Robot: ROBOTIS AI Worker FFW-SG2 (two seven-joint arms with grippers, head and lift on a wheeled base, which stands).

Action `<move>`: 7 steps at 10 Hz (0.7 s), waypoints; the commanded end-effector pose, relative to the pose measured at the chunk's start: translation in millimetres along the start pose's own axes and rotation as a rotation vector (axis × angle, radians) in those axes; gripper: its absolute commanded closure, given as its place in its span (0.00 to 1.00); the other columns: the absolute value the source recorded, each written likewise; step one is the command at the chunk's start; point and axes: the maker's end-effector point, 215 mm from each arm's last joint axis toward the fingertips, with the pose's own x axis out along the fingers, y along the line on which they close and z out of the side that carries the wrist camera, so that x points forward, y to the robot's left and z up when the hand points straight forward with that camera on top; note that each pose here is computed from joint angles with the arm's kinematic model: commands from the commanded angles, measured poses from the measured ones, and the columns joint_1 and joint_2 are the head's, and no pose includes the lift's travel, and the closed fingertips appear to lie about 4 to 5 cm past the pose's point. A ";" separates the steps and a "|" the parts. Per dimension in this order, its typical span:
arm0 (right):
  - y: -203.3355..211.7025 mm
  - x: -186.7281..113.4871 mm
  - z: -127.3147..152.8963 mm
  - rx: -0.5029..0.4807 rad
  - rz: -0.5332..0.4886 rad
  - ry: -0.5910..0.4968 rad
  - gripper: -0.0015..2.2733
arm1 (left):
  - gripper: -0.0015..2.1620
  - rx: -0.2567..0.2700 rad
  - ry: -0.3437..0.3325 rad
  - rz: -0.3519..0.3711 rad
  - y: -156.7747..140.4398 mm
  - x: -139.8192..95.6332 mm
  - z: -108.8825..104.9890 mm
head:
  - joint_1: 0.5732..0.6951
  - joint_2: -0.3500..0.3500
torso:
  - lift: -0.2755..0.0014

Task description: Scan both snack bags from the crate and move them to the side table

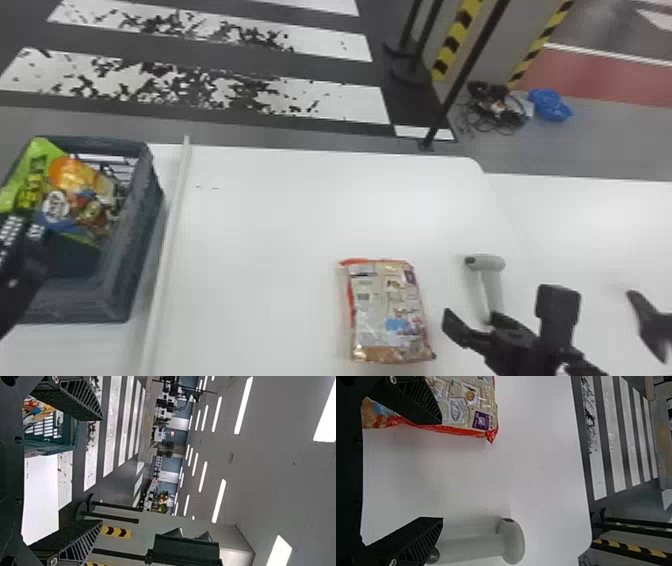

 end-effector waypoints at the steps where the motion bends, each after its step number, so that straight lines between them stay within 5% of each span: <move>1: 11.7 -2.0 -8.0 0.101 0.100 0.087 0.03 | 0.03 0.009 0.001 -0.006 -3.0 0.4 -1.0 | 1.00 0.24 | 0.89; 4: 33.9 -1.0 13.1 0.155 0.238 0.143 0.03 | 0.03 0.014 -0.002 -0.012 -7.3 2.1 -0.5 | 1.00 0.30 | 0.89; 7: 60.6 7.6 5.7 0.222 0.392 0.240 0.03 | 0.03 0.021 0.000 -0.012 -6.2 -0.8 -0.5 | 1.00 0.36 | 0.89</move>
